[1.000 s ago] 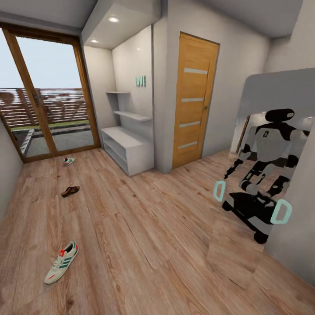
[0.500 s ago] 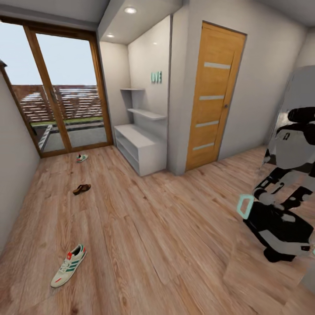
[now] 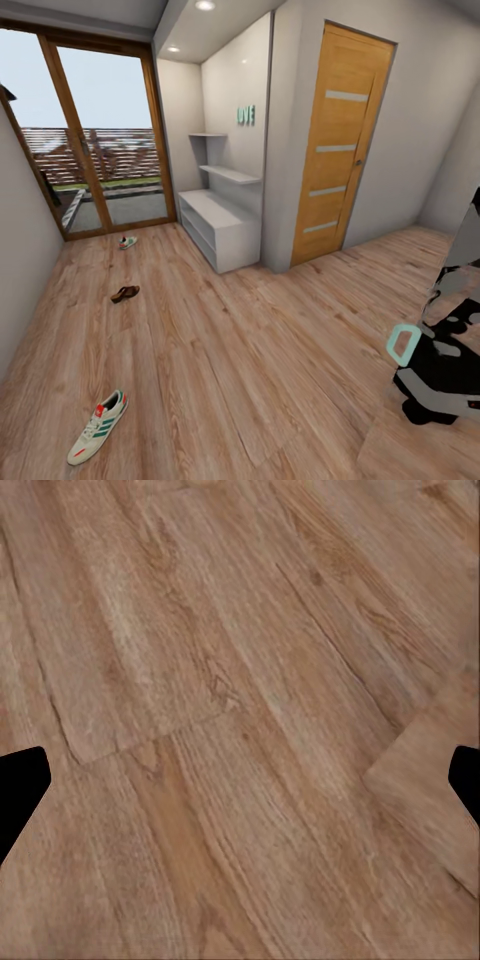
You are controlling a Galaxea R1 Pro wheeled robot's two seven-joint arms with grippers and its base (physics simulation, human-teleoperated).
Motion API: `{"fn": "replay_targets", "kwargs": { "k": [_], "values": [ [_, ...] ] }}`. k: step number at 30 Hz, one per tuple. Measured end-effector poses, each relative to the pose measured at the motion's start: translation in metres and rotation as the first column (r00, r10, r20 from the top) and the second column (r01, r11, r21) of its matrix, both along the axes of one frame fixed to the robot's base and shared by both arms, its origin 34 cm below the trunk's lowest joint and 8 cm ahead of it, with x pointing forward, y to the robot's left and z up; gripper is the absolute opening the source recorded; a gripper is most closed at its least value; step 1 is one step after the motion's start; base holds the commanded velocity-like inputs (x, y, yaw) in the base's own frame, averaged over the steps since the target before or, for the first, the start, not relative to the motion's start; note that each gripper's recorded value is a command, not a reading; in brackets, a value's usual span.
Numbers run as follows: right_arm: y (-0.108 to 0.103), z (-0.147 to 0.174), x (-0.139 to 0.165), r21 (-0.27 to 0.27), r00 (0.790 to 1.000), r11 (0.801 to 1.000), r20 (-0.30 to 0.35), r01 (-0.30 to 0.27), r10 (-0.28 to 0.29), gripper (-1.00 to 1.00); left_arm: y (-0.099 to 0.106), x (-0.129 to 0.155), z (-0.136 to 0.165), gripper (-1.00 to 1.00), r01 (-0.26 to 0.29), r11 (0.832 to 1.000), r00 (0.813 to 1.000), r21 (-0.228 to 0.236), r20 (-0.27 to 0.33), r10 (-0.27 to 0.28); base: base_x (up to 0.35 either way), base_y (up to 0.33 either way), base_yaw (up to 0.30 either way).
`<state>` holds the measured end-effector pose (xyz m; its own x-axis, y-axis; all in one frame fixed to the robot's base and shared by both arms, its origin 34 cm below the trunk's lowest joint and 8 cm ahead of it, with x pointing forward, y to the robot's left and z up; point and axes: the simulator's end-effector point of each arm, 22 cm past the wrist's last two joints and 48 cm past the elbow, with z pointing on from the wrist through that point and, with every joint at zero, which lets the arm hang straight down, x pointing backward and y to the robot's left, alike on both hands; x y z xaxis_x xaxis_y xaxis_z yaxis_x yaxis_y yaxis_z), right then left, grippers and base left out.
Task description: Pick up the two gym shoes and the two sandals from the corridor floor and place them onto the hallstand (shoe rack) in the corridor, making sure they are on the rack and not on the floor. Arrange them so the two gym shoes are next to each other and the two sandals are next to each other.
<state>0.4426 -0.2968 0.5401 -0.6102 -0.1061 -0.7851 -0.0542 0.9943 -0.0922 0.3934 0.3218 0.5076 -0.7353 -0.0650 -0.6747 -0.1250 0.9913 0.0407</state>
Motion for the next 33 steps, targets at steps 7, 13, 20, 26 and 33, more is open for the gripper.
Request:
{"fn": "replay_targets", "kwargs": {
  "k": [7, 13, 20, 26, 33],
  "values": [
    [0.0071, -0.001, -0.001, -0.023, 0.998, 0.998, -0.005, -0.055, 0.055, 1.0, 0.0005, -0.0004, -0.0001, 1.0, -0.001, 1.0, 1.0, 0.001, 0.0, 0.001, 0.332, 0.0, 0.001],
    [0.0079, -0.0012, -0.0012, -0.028, 0.998, 0.998, -0.007, -0.064, 0.064, 1.0, 0.0008, -0.0004, -0.0001, 1.0, -0.001, 1.0, 1.0, 0.001, 0.0, 0.001, 0.332, 0.0, 0.0],
    [0.0064, -0.0013, -0.0014, -0.03, 0.998, 0.998, -0.007, -0.06, 0.06, 1.0, 0.0008, -0.0005, -0.0002, 1.0, -0.001, 1.0, 1.0, 0.001, -0.001, 0.001, 0.333, 0.007, 0.0],
    [0.0044, -0.001, -0.0011, -0.032, 0.998, 0.998, -0.006, -0.055, 0.055, 1.0, 0.001, -0.0005, -0.0002, 1.0, -0.001, 1.0, 1.0, 0.001, -0.001, 0.001, 0.333, 0.077, 0.0],
    [0.0036, -0.001, -0.0011, -0.032, 0.999, 0.998, -0.006, -0.052, 0.052, 1.0, 0.0014, -0.0006, -0.0002, 1.0, -0.001, 1.0, 1.0, 0.002, -0.002, 0.001, 0.333, 0.034, 0.014]
  ]
}}
